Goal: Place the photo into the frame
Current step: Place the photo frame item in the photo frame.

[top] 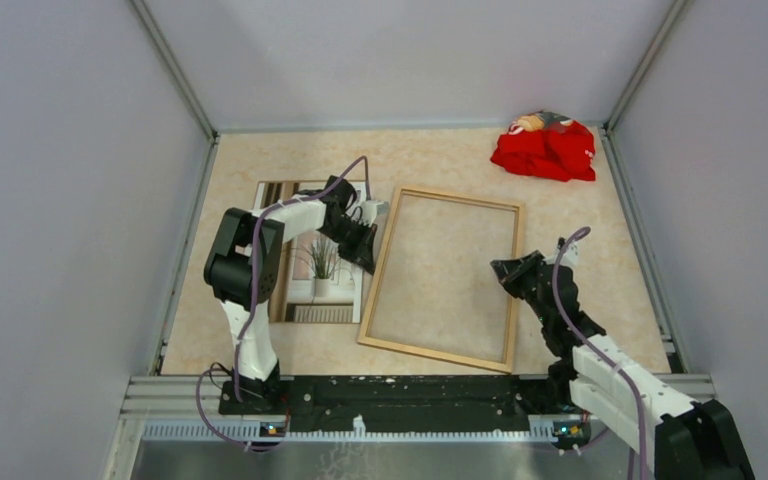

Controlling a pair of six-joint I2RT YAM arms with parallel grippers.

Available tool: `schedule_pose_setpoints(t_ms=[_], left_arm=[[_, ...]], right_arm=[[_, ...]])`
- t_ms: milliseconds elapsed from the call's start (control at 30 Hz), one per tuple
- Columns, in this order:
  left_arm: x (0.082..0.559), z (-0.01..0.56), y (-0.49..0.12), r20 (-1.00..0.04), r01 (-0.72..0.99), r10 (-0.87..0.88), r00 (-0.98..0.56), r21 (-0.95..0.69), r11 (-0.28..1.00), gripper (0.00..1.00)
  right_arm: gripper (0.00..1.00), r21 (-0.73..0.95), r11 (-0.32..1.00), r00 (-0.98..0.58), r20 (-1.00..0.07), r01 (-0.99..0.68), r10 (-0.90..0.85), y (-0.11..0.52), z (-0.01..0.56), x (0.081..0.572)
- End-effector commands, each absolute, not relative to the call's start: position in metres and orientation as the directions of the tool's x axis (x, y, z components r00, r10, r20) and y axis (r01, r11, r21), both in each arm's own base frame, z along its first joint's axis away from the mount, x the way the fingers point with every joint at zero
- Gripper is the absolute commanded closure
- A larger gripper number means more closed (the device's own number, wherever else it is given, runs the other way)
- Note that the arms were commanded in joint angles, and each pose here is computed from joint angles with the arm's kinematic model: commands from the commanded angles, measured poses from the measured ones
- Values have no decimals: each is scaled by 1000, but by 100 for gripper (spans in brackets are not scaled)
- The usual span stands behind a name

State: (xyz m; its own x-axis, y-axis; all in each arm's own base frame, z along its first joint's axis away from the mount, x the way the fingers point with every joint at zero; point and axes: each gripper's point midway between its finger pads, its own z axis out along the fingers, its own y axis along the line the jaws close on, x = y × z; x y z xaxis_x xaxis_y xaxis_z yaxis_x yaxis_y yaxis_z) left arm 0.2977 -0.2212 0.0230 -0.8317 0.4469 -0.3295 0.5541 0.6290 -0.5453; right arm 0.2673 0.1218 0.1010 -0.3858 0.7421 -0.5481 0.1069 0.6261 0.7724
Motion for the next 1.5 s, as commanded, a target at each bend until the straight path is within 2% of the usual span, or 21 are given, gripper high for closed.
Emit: schedule_pose_setpoints(t_ms=[0,367,467,600,733,1100,1233,1467], left_arm=[[296,17,-220,-327,566,464,-823,-533,629,100],[296,17,-220,-325,567,466,-823,-534,628,100],[295,17,-220,-327,568,467,-822,-535,626,100],[295,16,-219,-324,566,467,-823,-534,628,100],[294,16,-219,-324,567,468,-823,-535,626,100],[293,14,-218,-320,563,467,-825,-537,627,100],[293,15,-218,-320,563,466,-825,-539,627,100],[292,14,-217,-317,561,466,-826,-540,628,100]], right_arm=[[100,791,612,-420,-549,20,723,141,120,271],[100,767,641,-442,-566,28,696,143,116,275],[89,727,684,-479,-579,64,660,142,108,275],[68,686,722,-526,-585,84,617,144,102,276],[53,654,750,-547,-596,93,588,145,98,277],[22,484,863,-604,-647,147,466,129,91,280],[16,438,885,-631,-646,155,430,126,84,279],[13,374,910,-631,-667,178,397,115,84,280]])
